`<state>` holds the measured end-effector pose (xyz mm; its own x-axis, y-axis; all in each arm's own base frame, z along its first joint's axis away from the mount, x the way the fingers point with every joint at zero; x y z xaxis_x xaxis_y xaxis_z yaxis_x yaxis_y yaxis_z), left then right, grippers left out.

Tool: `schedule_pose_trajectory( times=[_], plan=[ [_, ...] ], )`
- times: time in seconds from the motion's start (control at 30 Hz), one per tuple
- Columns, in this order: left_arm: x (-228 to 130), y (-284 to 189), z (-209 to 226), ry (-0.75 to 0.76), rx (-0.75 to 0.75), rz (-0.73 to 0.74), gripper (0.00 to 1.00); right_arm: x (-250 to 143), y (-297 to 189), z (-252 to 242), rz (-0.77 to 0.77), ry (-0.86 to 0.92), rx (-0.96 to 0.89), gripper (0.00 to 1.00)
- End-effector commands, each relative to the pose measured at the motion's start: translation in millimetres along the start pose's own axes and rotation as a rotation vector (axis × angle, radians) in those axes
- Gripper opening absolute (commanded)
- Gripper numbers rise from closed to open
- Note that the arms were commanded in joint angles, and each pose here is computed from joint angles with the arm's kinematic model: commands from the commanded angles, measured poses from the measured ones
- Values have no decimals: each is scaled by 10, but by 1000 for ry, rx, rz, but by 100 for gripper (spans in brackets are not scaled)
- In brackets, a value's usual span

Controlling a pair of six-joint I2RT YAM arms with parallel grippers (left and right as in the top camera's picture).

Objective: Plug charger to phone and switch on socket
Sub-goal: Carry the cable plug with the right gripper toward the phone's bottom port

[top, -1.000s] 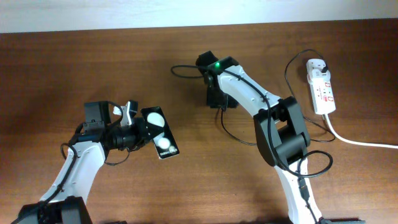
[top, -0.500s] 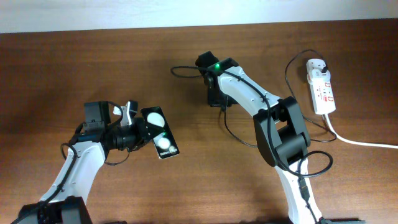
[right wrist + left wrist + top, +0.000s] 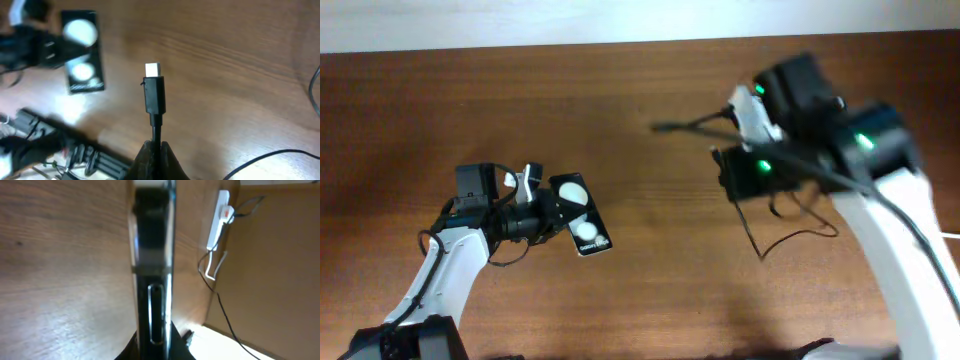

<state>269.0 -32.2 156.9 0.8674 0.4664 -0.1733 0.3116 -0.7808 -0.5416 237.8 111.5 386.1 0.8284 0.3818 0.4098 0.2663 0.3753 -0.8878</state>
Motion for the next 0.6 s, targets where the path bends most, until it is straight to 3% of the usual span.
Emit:
schedule_pose_trajectory(
  times=[0.0,0.1,0.2,0.37,0.57],
  plan=[
    [-65,-60,-207,87,-186,102,0,-535,-464,190,-130,-65,46,4],
    [-42,-91,-424,252,-356,155,0,-1081,-592,257,-231,-24,47,4],
    [-41,11,-654,266,-382,163,0,-1484,-146,203,-269,104,119,4],
    [-153,169,-1114,298,-461,152,0,-1477,830,104,-188,166,354,4],
    [-194,198,-1269,308,-502,113,0,-1123,1333,447,-144,0,396,4]
  ],
)
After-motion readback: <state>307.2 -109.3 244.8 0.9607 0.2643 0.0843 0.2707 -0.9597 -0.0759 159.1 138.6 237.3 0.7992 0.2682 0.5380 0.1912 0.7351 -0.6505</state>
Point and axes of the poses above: each gripper's point midway between its finger pads, its own y axis out along the fingers, its own z axis along the line the jaws close on, x = y × z, the point moved 10 cm from there along -y, back along the fingers, and after that the axes turned 14 degrees about -y, right-handed, at the moved point
